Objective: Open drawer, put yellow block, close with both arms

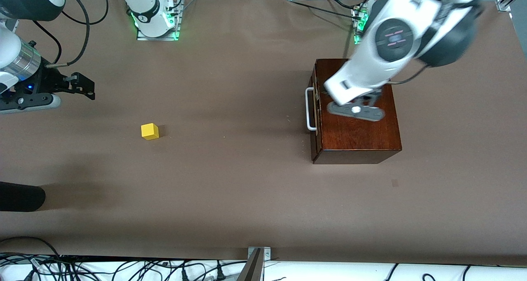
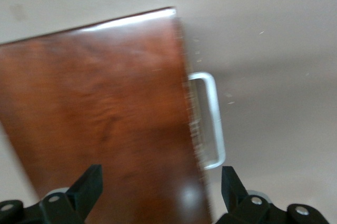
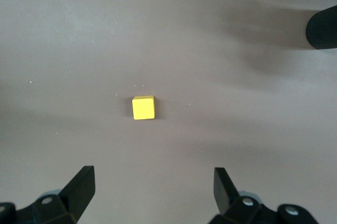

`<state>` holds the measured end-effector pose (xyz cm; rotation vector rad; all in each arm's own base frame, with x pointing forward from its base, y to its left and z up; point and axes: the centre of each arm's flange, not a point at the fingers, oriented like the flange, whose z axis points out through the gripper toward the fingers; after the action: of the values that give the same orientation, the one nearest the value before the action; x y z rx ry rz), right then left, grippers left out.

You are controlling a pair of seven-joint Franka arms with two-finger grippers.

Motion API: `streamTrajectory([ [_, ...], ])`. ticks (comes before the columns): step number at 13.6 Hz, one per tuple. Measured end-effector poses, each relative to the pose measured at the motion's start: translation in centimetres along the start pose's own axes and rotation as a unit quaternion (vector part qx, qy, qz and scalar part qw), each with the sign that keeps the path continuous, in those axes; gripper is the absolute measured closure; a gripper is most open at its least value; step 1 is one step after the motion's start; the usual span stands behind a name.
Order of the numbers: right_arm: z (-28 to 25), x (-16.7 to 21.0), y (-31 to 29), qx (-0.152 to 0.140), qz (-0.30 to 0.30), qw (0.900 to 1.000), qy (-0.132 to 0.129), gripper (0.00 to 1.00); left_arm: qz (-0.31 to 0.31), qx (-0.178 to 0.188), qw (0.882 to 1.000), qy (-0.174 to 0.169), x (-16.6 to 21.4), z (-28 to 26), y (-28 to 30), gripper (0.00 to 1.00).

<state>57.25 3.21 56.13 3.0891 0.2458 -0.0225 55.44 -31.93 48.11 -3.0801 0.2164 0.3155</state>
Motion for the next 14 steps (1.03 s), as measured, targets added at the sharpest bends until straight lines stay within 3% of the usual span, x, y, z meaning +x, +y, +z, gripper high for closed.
streamTrajectory([
  [4,-0.1,-0.1,0.1,0.000,0.001,1.000,-0.002,0.00,-0.033,0.027,0.999,0.002,-0.6,5.5,9.0,0.00],
  [8,0.1,-0.3,0.1,0.001,0.001,1.000,-0.012,0.00,-0.018,0.083,0.996,0.000,-0.8,10.5,11.2,0.00],
  [14,0.1,-0.3,0.1,0.001,0.001,1.000,-0.015,0.00,-0.025,0.121,0.992,0.013,-1.5,15.7,11.4,0.00],
])
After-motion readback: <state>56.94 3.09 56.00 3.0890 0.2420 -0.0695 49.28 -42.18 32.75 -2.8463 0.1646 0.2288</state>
